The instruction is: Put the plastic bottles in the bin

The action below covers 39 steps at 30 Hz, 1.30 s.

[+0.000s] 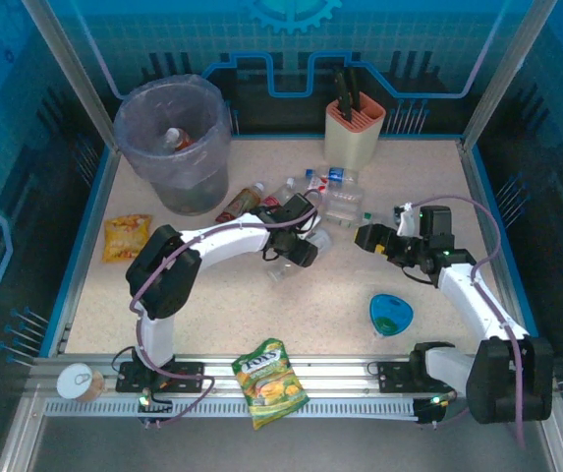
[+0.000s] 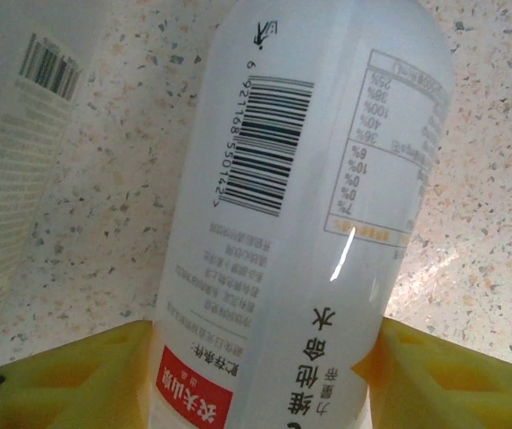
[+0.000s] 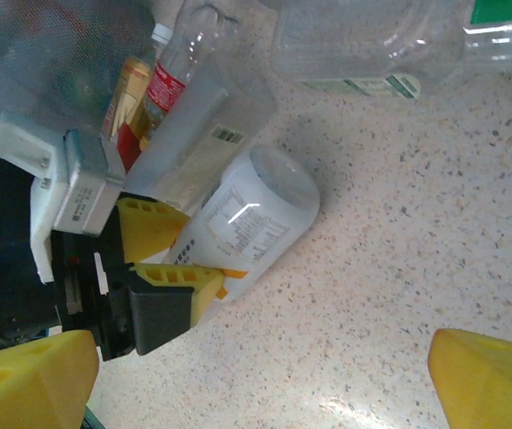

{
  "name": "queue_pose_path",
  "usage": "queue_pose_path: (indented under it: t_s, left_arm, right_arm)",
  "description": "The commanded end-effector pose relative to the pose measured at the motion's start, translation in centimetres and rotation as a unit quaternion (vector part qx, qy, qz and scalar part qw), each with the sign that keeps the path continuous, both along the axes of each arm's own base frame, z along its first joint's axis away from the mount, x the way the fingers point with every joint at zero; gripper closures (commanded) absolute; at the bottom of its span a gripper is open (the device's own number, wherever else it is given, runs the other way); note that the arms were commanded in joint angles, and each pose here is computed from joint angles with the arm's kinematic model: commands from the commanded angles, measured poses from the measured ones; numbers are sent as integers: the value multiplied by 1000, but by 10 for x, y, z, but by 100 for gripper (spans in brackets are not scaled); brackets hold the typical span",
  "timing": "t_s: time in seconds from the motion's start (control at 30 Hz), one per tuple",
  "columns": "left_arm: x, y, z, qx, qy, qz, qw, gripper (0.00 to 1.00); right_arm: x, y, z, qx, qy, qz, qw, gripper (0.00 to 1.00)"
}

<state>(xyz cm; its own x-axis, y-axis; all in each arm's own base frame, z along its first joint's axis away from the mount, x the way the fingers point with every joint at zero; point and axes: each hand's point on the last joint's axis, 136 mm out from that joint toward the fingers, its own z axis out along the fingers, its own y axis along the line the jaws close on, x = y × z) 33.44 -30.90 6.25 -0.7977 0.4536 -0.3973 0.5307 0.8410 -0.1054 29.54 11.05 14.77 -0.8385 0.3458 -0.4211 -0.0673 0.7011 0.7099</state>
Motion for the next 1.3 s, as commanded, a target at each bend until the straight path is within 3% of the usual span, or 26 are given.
queue_pose_path:
  t_s: [0.0, 0.23, 0.4, 0.53, 0.7, 0.83, 1.0, 1.1, 1.27]
  left_arm:
    - [1, -4, 39, -22, -9, 14, 1000, 43]
    - [10, 16, 116, -55, -52, 27, 997, 46]
    - [34, 58, 197, -89, -114, 63, 987, 46]
    - [63, 115, 272, -109, -197, 125, 966, 47]
    - [100, 208, 334, -109, -287, 243, 920, 51]
    - [123, 270, 349, -127, -310, 323, 885, 52]
    - [156, 324, 331, -165, -292, 404, 851, 55]
    - [174, 332, 316, -161, -273, 410, 855, 55]
    - [204, 333, 294, -135, -235, 384, 883, 55]
  right_arm:
    - [11, -3, 20, 2, -36, 4, 999, 4]
    - [10, -5, 32, 14, -48, 0, 999, 4]
    - [8, -7, 31, 13, -48, -6, 999, 4]
    - [9, -6, 31, 19, -46, -5, 999, 4]
    - [6, -5, 30, 22, -46, -5, 999, 4]
    - [1, -6, 24, 19, -42, -6, 999, 4]
    - [-4, -5, 16, 21, -31, -5, 999, 5]
    - [-6, -6, 15, 16, -29, -4, 999, 4]
    - [-9, -8, 18, 6, -32, -7, 999, 4]
